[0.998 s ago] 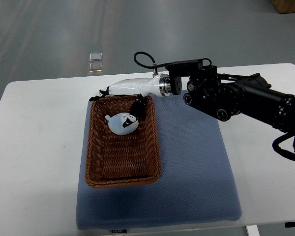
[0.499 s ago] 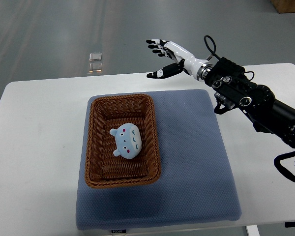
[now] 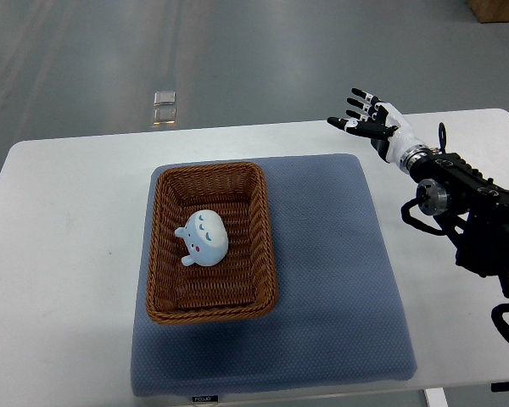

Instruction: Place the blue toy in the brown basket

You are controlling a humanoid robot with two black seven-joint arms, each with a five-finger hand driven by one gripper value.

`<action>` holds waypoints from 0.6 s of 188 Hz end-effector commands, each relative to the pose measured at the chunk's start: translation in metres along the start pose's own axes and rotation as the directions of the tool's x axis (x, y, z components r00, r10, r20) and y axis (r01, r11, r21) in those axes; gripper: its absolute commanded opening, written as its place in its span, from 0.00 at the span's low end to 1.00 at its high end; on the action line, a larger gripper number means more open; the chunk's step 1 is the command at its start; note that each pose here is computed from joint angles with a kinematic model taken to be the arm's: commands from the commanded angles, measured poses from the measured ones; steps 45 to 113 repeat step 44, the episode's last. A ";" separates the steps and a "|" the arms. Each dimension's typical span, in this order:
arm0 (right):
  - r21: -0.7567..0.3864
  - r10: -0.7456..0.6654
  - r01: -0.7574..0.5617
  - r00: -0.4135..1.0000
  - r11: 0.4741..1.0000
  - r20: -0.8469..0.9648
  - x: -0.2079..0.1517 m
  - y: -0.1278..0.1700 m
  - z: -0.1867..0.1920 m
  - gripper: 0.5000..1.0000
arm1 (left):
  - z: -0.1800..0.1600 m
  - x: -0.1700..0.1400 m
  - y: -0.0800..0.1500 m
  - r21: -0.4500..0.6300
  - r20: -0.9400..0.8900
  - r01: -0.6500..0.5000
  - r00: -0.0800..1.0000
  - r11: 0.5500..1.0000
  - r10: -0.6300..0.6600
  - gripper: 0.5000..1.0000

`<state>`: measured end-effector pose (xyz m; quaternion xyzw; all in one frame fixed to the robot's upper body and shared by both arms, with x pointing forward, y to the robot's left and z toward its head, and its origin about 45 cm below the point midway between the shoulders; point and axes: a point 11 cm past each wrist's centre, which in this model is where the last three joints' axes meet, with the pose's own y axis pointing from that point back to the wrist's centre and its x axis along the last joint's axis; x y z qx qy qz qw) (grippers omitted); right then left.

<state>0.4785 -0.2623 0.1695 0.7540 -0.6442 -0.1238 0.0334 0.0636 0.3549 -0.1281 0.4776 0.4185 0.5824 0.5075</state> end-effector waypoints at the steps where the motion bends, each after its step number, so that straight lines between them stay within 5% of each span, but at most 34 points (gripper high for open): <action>1: -0.006 0.024 -0.024 1.000 1.000 0.005 0.012 0.005 0.005 0.82 | 0.000 0.000 0.000 0.000 0.000 0.000 1.000 1.000 0.000 1.00; 113: -0.006 0.024 -0.024 1.000 1.000 0.002 0.016 0.006 0.004 0.83 | 0.001 0.000 0.000 -0.002 0.001 0.000 1.000 1.000 0.000 1.00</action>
